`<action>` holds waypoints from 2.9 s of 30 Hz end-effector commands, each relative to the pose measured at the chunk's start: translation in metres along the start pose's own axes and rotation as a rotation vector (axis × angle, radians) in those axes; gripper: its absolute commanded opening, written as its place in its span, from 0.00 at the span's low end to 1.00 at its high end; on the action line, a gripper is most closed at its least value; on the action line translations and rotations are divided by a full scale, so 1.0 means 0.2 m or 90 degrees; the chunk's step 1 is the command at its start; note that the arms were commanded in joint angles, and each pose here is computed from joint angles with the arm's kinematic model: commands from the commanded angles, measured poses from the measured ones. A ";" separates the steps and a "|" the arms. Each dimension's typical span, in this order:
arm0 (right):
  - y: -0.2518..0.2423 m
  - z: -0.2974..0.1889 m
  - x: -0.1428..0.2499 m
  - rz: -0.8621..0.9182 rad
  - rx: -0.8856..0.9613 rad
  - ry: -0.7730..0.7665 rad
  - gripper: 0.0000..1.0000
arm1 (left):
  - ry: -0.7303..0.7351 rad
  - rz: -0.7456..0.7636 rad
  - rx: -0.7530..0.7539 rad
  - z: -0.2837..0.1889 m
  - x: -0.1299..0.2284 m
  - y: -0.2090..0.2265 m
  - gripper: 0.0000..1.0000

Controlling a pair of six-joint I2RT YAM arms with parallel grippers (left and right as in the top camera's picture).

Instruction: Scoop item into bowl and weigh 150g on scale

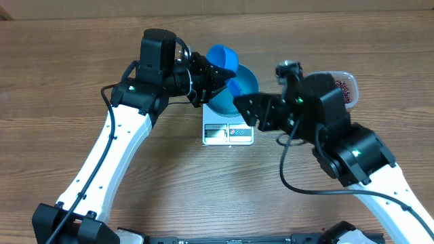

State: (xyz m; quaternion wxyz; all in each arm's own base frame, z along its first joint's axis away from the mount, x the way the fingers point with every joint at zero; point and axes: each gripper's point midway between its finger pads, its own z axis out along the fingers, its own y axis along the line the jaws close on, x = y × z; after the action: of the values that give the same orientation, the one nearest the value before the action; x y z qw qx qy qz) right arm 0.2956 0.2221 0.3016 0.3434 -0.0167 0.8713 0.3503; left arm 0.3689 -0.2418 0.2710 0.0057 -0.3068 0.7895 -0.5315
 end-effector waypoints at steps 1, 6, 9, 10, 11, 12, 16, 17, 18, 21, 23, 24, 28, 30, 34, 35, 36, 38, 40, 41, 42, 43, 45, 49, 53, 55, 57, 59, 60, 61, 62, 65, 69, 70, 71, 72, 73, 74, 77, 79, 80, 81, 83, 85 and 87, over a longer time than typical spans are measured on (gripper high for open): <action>0.05 0.01 -0.12 -0.004 0.021 -0.048 0.93 | -0.027 0.002 0.013 -0.03 -0.02 -0.06 0.04; 0.12 0.09 -0.17 -0.012 -0.022 -0.060 0.96 | -0.030 -0.005 0.013 -0.03 -0.03 -0.06 0.04; 0.10 0.12 -0.15 0.000 -0.016 -0.050 0.65 | -0.030 -0.019 0.016 -0.03 -0.03 -0.06 0.04; 0.10 0.13 -0.14 0.012 -0.015 -0.045 0.64 | -0.031 -0.015 0.021 -0.03 -0.03 -0.07 0.04; 0.10 0.15 -0.13 0.023 -0.012 -0.041 0.58 | -0.031 -0.013 0.023 -0.03 -0.03 -0.07 0.04; 0.10 0.15 -0.13 0.024 -0.011 -0.039 0.55 | -0.031 -0.013 0.023 -0.03 -0.03 -0.08 0.04; 0.06 0.20 -0.10 0.049 0.002 -0.022 0.38 | -0.038 -0.012 0.024 -0.03 -0.04 -0.08 0.04; 0.06 0.20 -0.10 0.059 0.006 -0.018 0.37 | -0.038 -0.012 0.023 -0.03 -0.04 -0.08 0.04; 0.05 0.22 -0.09 0.063 0.009 -0.013 0.37 | -0.035 -0.016 0.024 -0.03 -0.04 -0.08 0.04; 0.04 0.24 -0.09 0.063 0.010 -0.012 0.38 | -0.032 -0.017 0.024 -0.03 -0.03 -0.08 0.04; 0.04 0.26 -0.10 0.062 0.007 -0.016 0.38 | -0.033 -0.017 0.024 -0.03 -0.03 -0.08 0.04; 0.04 0.26 -0.10 0.062 0.007 -0.016 0.35 | -0.031 -0.017 0.024 -0.03 -0.03 -0.08 0.04; 0.02 0.29 -0.08 0.072 0.015 -0.007 0.31 | -0.028 -0.018 0.024 -0.03 -0.03 -0.08 0.04; 0.01 0.32 -0.08 0.084 0.017 -0.004 0.31 | -0.028 -0.018 0.024 -0.03 -0.03 -0.08 0.04; 0.01 0.34 -0.09 0.083 0.020 -0.011 0.29 | -0.026 -0.018 0.024 -0.03 -0.02 -0.08 0.04; 0.00 0.34 -0.10 0.083 0.028 -0.019 0.28 | -0.023 -0.018 0.024 -0.03 -0.02 -0.08 0.04; -0.01 0.33 -0.11 0.083 0.031 -0.023 0.27 | -0.023 -0.018 0.024 -0.03 -0.02 -0.08 0.04; -0.01 0.33 -0.13 0.082 0.036 -0.034 0.19 | -0.023 -0.018 0.024 -0.03 -0.02 -0.08 0.04; 0.00 0.33 -0.14 0.081 0.030 -0.039 0.16 | -0.023 -0.018 0.024 -0.03 -0.02 -0.08 0.04; 0.01 0.33 -0.14 0.080 0.025 -0.042 0.15 | -0.022 -0.017 0.024 -0.03 -0.02 -0.08 0.04; 0.01 0.33 -0.15 0.079 0.022 -0.045 0.14 | -0.022 -0.017 0.024 -0.03 -0.02 -0.08 0.04; 0.02 0.33 -0.15 0.078 0.019 -0.048 0.13 | -0.022 -0.017 0.024 -0.03 -0.02 -0.08 0.04; 0.02 0.33 -0.16 0.077 0.016 -0.051 0.13 | -0.023 -0.017 0.024 -0.03 -0.02 -0.08 0.04; 0.02 0.33 -0.16 0.077 0.017 -0.051 0.04 | -0.023 -0.016 0.024 -0.03 -0.02 -0.08 0.04; 0.02 0.33 -0.16 0.062 0.018 -0.051 0.04 | -0.025 -0.007 0.024 -0.03 -0.02 -0.08 0.10; 0.02 0.33 -0.16 0.023 0.021 -0.049 0.04 | -0.035 0.019 0.022 -0.03 -0.04 -0.08 0.21; -0.02 0.33 -0.15 0.018 0.034 -0.044 0.04 | -0.054 0.075 0.018 -0.03 -0.06 -0.07 0.49; -0.06 0.32 -0.16 0.013 0.048 -0.041 0.04 | -0.076 0.174 0.007 -0.03 -0.09 -0.07 0.74; -0.08 0.31 -0.16 0.007 0.056 -0.038 0.04 | -0.083 0.227 0.000 -0.03 -0.10 -0.06 0.79; -0.10 0.30 -0.17 0.004 0.067 -0.034 0.04 | -0.088 0.290 -0.006 -0.03 -0.11 -0.06 0.83; -0.12 0.28 -0.18 0.000 0.078 -0.029 0.04 | -0.089 0.344 -0.010 -0.03 -0.11 -0.06 0.85; -0.15 0.17 -0.24 -0.018 0.112 -0.014 0.04 | -0.089 0.476 -0.019 -0.03 -0.11 -0.06 0.91; -0.16 -0.06 -0.37 -0.043 0.153 -0.012 0.04 | -0.088 0.578 -0.027 -0.03 -0.11 -0.06 0.95; -0.17 -0.13 -0.40 -0.050 0.167 -0.014 0.04 | -0.088 0.614 -0.031 -0.03 -0.11 -0.06 0.96; -0.19 -0.18 -0.42 -0.054 0.179 -0.013 0.03 | -0.090 0.630 -0.039 -0.03 -0.11 -0.05 0.98; -0.21 -0.23 -0.43 -0.055 0.190 -0.011 0.04 | -0.095 0.638 -0.051 -0.04 -0.13 -0.04 1.00; -0.24 -0.27 -0.43 -0.057 0.206 -0.005 0.03 | -0.103 0.637 -0.071 -0.04 -0.15 -0.01 1.00; -0.31 -0.33 -0.43 -0.058 0.234 0.008 0.04 | -0.118 0.626 -0.109 -0.05 -0.18 0.04 1.00; -0.55 -0.42 -0.40 -0.030 0.315 0.044 0.04 | -0.136 0.621 -0.192 -0.08 -0.25 0.15 1.00; -0.67 -0.44 -0.40 -0.041 0.347 0.071 0.04 | -0.146 0.622 -0.229 -0.10 -0.27 0.20 1.00; -0.74 -0.44 -0.40 -0.061 0.360 0.095 0.04 | -0.152 0.617 -0.246 -0.11 -0.29 0.22 1.00; -0.79 -0.44 -0.39 -0.075 0.369 0.115 0.04 | -0.156 0.615 -0.257 -0.12 -0.30 0.23 1.00; -0.87 -0.42 -0.40 -0.090 0.379 0.137 0.04 | -0.159 0.623 -0.268 -0.12 -0.31 0.24 1.00; -0.96 -0.41 -0.40 -0.065 0.394 0.153 0.04 | -0.157 0.641 -0.272 -0.12 -0.31 0.24 1.00; -1.00 -0.40 -0.38 -0.053 0.400 0.165 0.04 | -0.157 0.646 -0.274 -0.12 -0.31 0.24 0.99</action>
State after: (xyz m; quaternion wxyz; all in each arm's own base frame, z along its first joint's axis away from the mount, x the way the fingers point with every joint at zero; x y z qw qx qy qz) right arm 0.3574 0.0165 0.2731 0.2362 0.0287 0.9694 0.0604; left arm 0.3821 -0.1826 0.2120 0.2625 0.0309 0.9251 -0.2726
